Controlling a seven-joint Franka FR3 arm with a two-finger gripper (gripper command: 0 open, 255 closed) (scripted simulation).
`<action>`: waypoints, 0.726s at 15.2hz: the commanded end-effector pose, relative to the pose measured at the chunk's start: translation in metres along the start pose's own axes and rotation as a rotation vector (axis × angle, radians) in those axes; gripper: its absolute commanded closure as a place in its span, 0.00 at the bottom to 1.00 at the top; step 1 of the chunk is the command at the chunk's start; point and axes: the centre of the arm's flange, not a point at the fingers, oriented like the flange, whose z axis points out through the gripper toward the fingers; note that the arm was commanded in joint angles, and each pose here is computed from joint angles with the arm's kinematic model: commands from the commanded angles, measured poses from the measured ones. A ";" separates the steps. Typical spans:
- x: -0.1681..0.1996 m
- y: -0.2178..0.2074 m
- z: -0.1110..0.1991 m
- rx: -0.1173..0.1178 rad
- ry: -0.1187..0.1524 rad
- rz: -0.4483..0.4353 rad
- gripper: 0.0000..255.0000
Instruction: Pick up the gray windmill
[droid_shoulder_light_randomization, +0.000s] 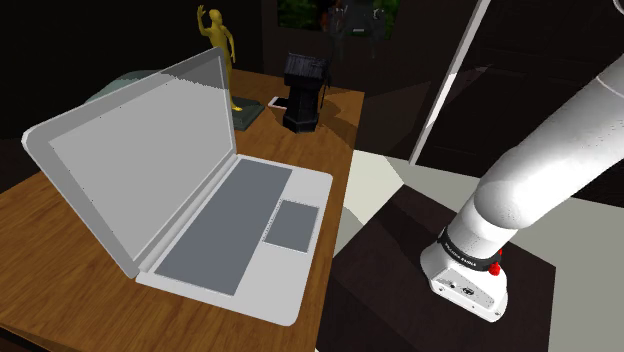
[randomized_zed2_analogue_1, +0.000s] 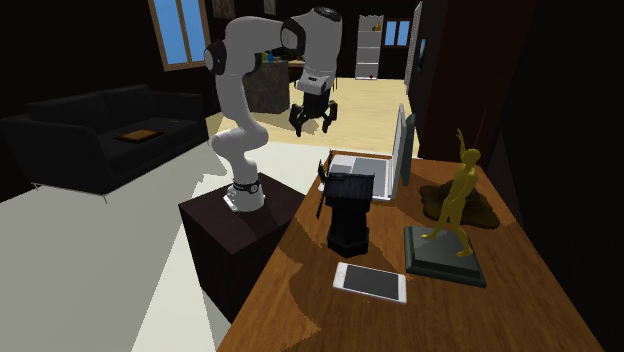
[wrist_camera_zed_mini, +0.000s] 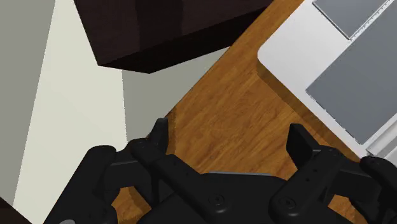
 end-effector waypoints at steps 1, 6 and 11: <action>0.036 0.002 -0.003 0.047 -0.041 0.114 0.00; 0.111 0.025 -0.010 0.163 -0.139 0.381 0.00; 0.159 0.052 -0.004 0.242 -0.205 0.563 0.00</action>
